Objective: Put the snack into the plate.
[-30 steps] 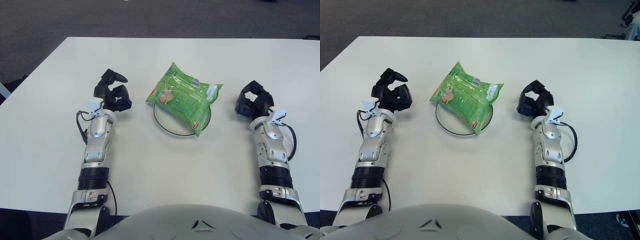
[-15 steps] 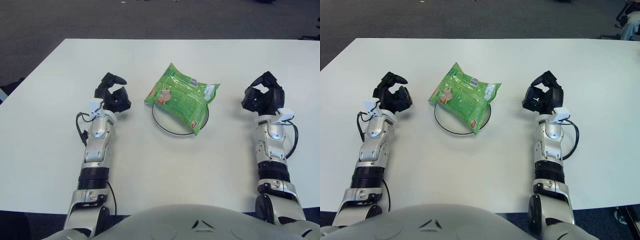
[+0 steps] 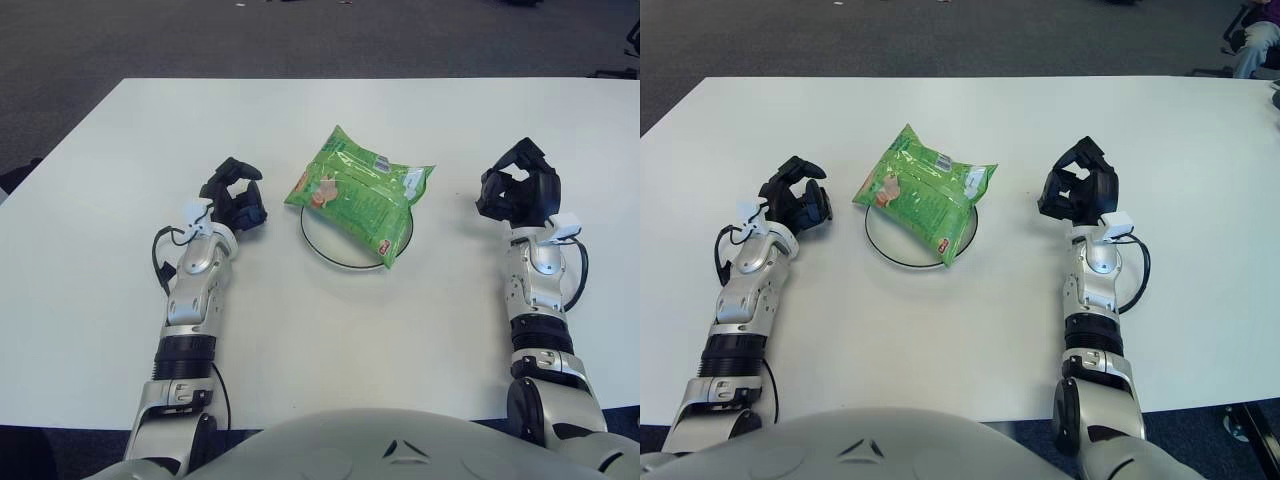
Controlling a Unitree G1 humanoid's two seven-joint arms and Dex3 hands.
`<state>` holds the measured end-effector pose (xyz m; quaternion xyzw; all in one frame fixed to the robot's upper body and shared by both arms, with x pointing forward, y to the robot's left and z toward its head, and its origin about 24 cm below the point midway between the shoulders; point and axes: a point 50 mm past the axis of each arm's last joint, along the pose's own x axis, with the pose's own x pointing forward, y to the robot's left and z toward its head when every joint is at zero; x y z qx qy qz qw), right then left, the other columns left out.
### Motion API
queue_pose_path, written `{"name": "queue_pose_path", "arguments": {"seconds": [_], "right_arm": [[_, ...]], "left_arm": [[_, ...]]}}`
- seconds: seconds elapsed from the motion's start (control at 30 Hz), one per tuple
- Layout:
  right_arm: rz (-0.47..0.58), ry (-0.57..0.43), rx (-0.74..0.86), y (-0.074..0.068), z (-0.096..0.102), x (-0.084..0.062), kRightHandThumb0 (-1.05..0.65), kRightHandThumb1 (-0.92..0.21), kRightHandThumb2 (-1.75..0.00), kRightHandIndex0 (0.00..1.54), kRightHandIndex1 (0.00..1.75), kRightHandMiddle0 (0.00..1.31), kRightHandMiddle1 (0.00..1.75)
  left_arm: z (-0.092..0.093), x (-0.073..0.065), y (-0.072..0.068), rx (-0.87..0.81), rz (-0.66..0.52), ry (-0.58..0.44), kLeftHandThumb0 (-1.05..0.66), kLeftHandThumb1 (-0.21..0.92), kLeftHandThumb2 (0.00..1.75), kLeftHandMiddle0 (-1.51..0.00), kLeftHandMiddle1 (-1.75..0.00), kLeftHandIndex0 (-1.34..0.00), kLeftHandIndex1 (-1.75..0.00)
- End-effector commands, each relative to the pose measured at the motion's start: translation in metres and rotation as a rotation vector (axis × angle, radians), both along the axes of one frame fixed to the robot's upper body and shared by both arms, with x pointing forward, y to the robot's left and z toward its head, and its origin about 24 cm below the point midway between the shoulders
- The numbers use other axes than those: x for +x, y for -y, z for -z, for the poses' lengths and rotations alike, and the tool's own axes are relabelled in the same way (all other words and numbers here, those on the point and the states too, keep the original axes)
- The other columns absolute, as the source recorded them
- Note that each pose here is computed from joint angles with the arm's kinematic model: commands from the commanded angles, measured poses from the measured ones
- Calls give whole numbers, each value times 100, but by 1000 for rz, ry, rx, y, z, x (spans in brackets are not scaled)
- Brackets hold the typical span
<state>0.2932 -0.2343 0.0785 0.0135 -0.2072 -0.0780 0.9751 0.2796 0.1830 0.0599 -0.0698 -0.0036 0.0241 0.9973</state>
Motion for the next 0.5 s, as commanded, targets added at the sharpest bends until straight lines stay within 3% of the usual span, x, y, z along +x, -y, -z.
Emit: {"name": "queue_pose_path", "arguments": {"seconds": [0.0,0.47], "right_arm": [[16,-172,134,-11,62,-29,-51,-24,-141,133,175,68,175],[32,-125,114,-7,61,-33,-54,-17,-149,136,175,73,175]], "left_arm": [[60,-39,8,-75,-2,-242,-45,39,122,-122,-175,-55,-175],[56,-37,12,-26,49,-222,-46,37,124,-125,-175,-57,-175]]}}
